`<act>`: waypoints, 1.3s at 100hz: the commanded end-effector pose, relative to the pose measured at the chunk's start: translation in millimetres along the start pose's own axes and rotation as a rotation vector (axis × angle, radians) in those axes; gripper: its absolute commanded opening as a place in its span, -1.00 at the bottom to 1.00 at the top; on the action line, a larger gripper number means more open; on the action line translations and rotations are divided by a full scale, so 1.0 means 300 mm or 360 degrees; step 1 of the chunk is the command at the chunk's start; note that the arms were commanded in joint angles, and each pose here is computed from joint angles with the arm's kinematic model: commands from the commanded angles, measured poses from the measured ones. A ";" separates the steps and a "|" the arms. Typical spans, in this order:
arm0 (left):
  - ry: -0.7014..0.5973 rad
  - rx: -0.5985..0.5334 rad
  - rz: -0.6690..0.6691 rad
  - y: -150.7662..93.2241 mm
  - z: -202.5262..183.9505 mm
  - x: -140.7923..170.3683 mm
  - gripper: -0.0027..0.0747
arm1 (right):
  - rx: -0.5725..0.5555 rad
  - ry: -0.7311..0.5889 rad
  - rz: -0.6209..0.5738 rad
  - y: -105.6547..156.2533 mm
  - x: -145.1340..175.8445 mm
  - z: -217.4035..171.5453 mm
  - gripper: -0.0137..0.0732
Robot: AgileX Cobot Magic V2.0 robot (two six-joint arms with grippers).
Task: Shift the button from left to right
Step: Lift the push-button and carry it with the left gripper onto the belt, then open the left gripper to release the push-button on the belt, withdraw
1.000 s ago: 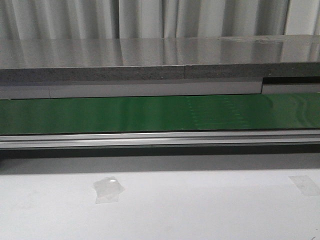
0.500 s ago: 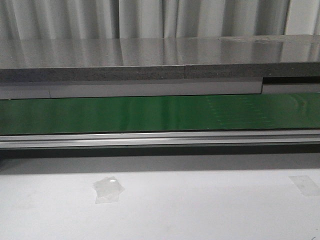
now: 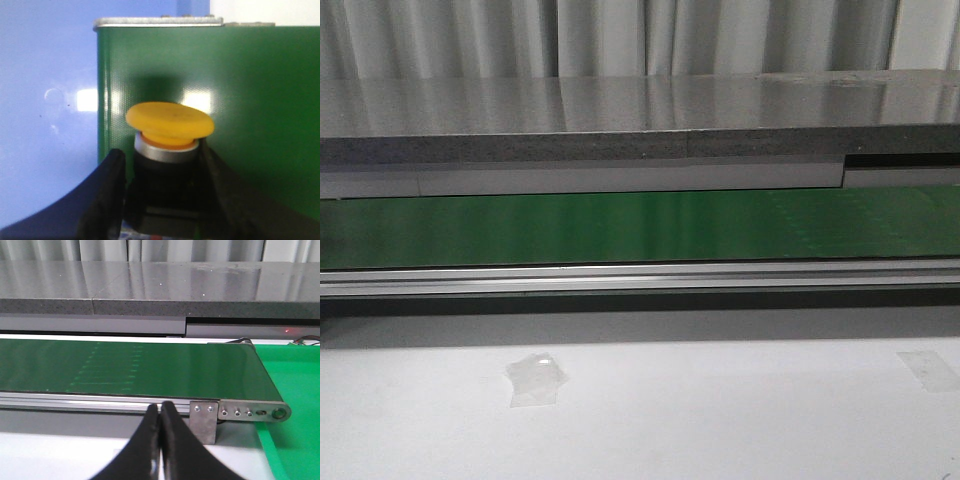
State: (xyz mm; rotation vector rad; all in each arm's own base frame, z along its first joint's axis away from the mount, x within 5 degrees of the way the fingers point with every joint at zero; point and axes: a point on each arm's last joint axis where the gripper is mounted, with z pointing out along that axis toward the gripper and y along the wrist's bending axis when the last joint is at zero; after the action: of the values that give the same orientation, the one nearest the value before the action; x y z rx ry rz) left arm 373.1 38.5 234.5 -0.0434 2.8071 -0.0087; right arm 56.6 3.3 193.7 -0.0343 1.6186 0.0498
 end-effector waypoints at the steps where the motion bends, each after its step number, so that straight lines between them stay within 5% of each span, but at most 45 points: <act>1: -0.0091 0.0034 -0.0031 -0.013 -0.045 -0.024 -0.98 | 0.0009 -0.0189 -0.0023 -0.001 -0.046 -0.010 -0.84; 19: -0.0072 0.0043 -0.0035 -0.014 -0.036 -0.022 -0.78 | 0.0009 -0.0189 -0.0023 -0.001 -0.046 -0.010 -0.84; 43: -0.0066 0.0041 -0.0020 -0.014 -0.036 -0.021 0.44 | 0.0009 -0.0189 -0.0023 -0.001 -0.046 -0.010 -0.84; 50: -0.0066 0.0041 0.0008 -0.014 -0.036 -0.021 0.65 | 0.0009 -0.0189 -0.0023 -0.001 -0.046 -0.010 -0.84; 86: -0.0209 0.0055 0.0036 -0.038 -0.159 -0.017 0.70 | 0.0009 -0.0189 -0.0023 -0.001 -0.046 -0.010 -0.84; 130: -0.0651 0.0078 0.0161 -0.127 -0.424 0.043 0.70 | 0.0009 -0.0189 -0.0023 -0.001 -0.046 -0.010 -0.84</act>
State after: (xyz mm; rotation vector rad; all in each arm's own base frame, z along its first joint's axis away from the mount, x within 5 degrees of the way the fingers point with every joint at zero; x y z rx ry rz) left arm 334.7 10.7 316.9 0.0738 2.5719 -0.0307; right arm 56.6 3.3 193.7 -0.0343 1.6186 0.0498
